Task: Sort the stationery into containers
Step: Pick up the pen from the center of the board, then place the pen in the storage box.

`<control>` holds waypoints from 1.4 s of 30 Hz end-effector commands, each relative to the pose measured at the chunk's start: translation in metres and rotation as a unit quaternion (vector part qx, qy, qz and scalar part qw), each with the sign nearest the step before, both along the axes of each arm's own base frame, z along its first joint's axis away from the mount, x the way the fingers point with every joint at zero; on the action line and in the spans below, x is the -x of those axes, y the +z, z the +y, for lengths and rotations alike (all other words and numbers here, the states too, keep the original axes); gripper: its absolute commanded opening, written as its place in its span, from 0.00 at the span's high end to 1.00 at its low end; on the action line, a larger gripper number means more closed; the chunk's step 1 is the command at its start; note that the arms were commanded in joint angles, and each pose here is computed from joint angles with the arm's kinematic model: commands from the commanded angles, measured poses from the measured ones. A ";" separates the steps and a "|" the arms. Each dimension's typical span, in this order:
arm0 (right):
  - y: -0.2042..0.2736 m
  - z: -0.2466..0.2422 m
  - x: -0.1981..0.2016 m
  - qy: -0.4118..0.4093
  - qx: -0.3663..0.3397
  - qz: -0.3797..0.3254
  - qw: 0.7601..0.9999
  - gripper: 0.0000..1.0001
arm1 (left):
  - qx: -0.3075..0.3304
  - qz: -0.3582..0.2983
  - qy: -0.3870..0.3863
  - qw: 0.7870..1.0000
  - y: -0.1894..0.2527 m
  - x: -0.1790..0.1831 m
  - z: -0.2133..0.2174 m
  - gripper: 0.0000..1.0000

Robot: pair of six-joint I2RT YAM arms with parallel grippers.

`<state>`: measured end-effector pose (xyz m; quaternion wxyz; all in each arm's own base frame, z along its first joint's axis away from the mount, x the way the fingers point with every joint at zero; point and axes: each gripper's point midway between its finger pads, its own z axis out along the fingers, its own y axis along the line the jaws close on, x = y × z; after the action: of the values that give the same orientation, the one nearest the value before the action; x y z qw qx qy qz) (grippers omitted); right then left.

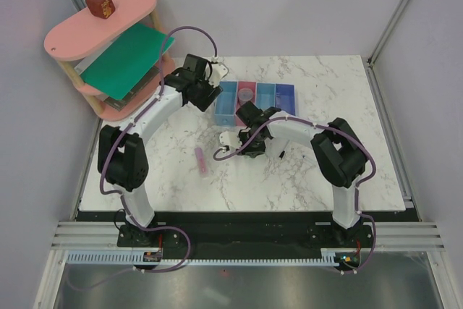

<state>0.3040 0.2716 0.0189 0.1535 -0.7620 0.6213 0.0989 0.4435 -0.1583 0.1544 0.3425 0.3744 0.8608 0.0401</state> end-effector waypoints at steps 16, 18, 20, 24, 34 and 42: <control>0.156 -0.026 -0.079 -0.203 -0.089 -0.246 0.943 0.90 | 0.014 0.054 -0.059 0.997 -0.025 0.074 0.011 0.30; 0.160 -0.033 -0.110 -0.249 -0.097 -0.281 0.922 0.90 | 0.022 0.074 -0.083 0.994 -0.037 0.086 0.006 0.30; 0.164 -0.042 -0.145 -0.294 -0.113 -0.297 0.901 0.90 | 0.027 0.084 -0.100 0.991 -0.044 0.092 -0.001 0.30; 0.161 -0.051 -0.195 -0.354 -0.137 -0.306 0.873 0.90 | 0.044 0.101 -0.136 0.985 -0.052 0.100 -0.018 0.31; 0.145 -0.045 -0.257 -0.376 -0.150 -0.329 0.853 0.90 | 0.029 0.137 -0.094 0.986 -0.070 0.114 -0.011 0.30; 0.137 -0.052 -0.255 -0.393 -0.155 -0.326 0.846 0.88 | 0.017 0.210 -0.026 0.977 -0.090 0.146 0.005 0.30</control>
<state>0.5492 0.2198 0.1297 0.4468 -0.4448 0.7656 -0.1277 0.3172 -0.1612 0.0749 0.2053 0.4287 0.8774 -0.0652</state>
